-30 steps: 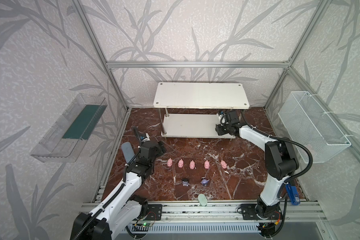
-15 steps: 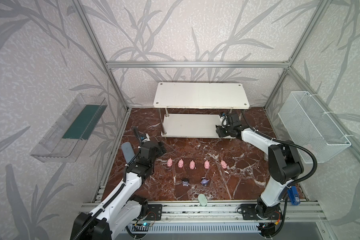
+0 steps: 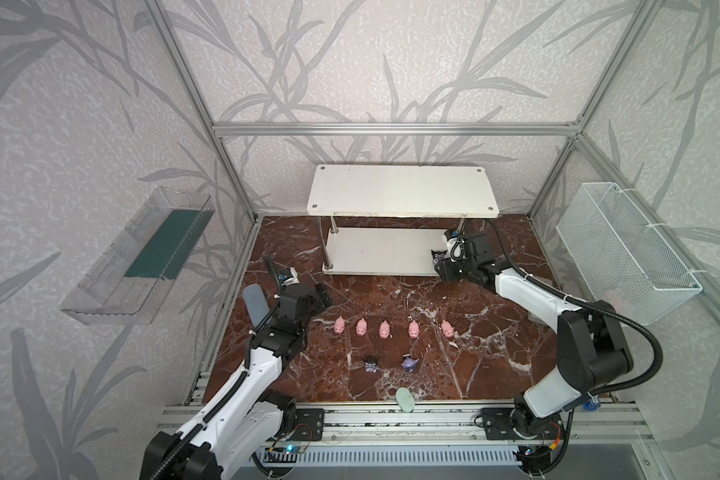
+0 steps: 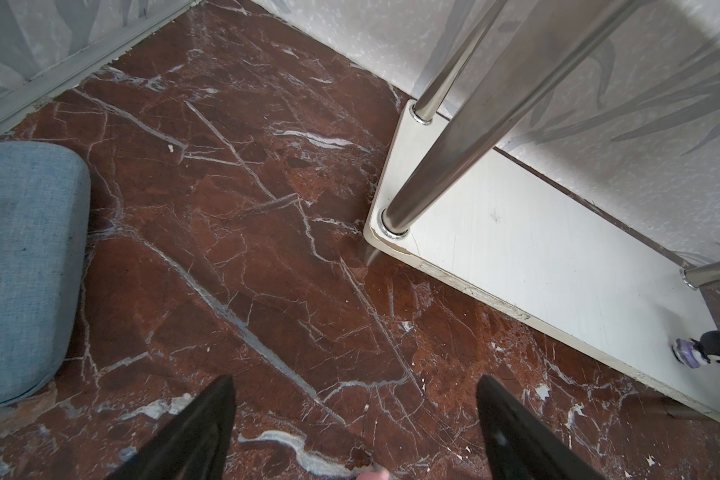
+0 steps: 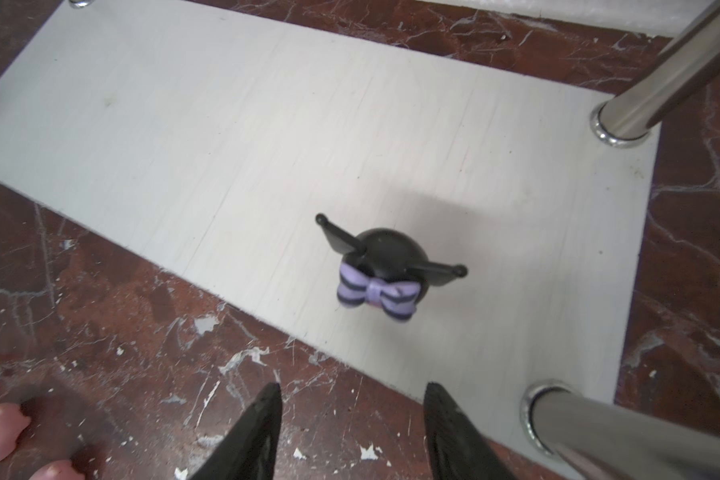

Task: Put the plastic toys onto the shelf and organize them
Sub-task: 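Withdraw the right gripper from the shelf back toward the remaining figurines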

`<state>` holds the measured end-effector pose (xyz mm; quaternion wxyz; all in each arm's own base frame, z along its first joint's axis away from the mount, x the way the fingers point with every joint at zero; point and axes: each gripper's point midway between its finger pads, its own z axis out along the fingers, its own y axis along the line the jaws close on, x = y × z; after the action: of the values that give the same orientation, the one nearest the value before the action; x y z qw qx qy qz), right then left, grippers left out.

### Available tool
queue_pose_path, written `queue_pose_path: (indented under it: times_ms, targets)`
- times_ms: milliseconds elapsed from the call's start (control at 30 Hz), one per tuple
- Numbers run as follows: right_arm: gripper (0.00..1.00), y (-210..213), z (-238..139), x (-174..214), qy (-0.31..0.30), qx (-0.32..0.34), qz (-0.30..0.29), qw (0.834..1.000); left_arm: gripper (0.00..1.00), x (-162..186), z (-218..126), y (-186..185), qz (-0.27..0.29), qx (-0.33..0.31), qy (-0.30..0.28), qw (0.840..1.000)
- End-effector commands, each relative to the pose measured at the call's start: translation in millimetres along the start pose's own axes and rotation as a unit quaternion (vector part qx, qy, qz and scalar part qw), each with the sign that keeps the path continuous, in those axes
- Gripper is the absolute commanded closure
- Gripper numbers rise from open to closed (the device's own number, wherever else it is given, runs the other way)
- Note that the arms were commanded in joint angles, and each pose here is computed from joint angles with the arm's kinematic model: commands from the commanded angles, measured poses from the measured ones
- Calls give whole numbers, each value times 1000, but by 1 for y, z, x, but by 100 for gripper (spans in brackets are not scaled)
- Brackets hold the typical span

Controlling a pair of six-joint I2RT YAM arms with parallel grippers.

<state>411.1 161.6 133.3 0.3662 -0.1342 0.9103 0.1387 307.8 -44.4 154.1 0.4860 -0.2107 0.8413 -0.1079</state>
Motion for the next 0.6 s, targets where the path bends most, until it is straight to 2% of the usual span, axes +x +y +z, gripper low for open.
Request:
queue_pose_path:
  times_ms: [0,233,567]
  targets:
    - [43,6,-24,-18,-50,-19,24,998,12,7,-4,7,-7,-10,5,1000]
    - [43,20,-65,0,-75,-43,28,996,11,9,-15,11,-1,-18,14,1000]
    - [43,46,-114,59,-78,-62,19,995,11,25,-28,4,3,-11,24,1000]
